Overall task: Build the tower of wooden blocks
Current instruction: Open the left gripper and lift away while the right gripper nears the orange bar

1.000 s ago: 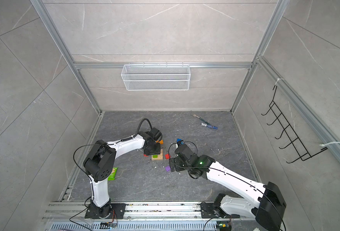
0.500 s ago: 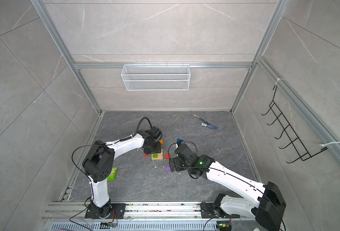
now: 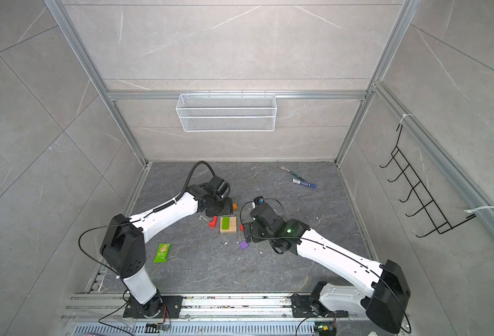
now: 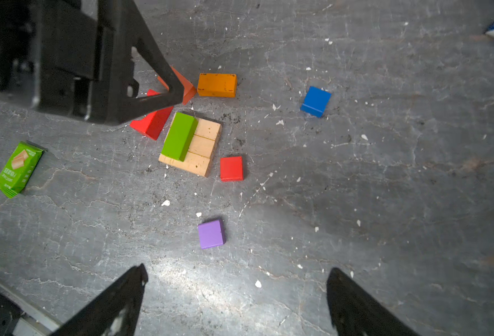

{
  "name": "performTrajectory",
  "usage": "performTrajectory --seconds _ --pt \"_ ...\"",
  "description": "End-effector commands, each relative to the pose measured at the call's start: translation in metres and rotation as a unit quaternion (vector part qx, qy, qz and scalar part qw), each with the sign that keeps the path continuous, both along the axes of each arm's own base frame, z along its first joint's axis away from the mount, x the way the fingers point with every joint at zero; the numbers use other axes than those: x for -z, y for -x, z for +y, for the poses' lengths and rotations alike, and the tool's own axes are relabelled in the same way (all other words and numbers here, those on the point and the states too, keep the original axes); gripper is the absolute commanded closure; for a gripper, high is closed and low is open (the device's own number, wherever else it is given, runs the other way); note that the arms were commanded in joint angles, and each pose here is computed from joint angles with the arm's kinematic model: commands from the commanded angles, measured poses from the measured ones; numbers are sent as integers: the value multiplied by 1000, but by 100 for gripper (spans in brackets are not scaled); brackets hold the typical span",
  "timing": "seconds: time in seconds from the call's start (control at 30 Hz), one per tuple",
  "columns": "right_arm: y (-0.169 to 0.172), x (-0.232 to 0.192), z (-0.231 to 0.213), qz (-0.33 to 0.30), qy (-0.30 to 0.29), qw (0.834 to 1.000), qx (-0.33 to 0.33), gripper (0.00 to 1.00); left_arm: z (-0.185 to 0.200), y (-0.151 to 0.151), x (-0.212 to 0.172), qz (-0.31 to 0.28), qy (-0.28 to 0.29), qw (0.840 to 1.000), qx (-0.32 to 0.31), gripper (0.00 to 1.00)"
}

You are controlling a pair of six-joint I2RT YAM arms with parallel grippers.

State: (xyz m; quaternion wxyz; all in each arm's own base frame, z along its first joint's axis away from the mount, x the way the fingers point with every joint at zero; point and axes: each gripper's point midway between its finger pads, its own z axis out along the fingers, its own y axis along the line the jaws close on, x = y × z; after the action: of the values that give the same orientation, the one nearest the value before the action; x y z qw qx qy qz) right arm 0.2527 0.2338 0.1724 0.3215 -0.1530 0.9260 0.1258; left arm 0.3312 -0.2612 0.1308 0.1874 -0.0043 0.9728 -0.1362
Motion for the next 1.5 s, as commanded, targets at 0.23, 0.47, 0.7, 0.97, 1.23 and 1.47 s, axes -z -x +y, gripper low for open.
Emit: performTrajectory --seconds 0.23,0.47,0.7,0.97,1.23,1.47 --pt "-60 15 28 1 18 999 -30 5 53 40 -21 -24 -23 999 -17 31" --pt "-101 46 47 10 51 996 -66 5 79 70 -11 -13 -28 999 -23 31" --pt "-132 80 58 27 88 992 -85 6 100 93 -3 3 -31 999 -33 28" --pt "-163 112 71 42 84 992 -80 6 108 109 6 13 -15 999 -45 28" --pt "-173 140 81 62 90 990 -84 7 110 114 13 23 -11 998 -54 28" --pt "-176 151 86 75 91 989 -84 7 111 113 12 22 -13 998 -56 28"
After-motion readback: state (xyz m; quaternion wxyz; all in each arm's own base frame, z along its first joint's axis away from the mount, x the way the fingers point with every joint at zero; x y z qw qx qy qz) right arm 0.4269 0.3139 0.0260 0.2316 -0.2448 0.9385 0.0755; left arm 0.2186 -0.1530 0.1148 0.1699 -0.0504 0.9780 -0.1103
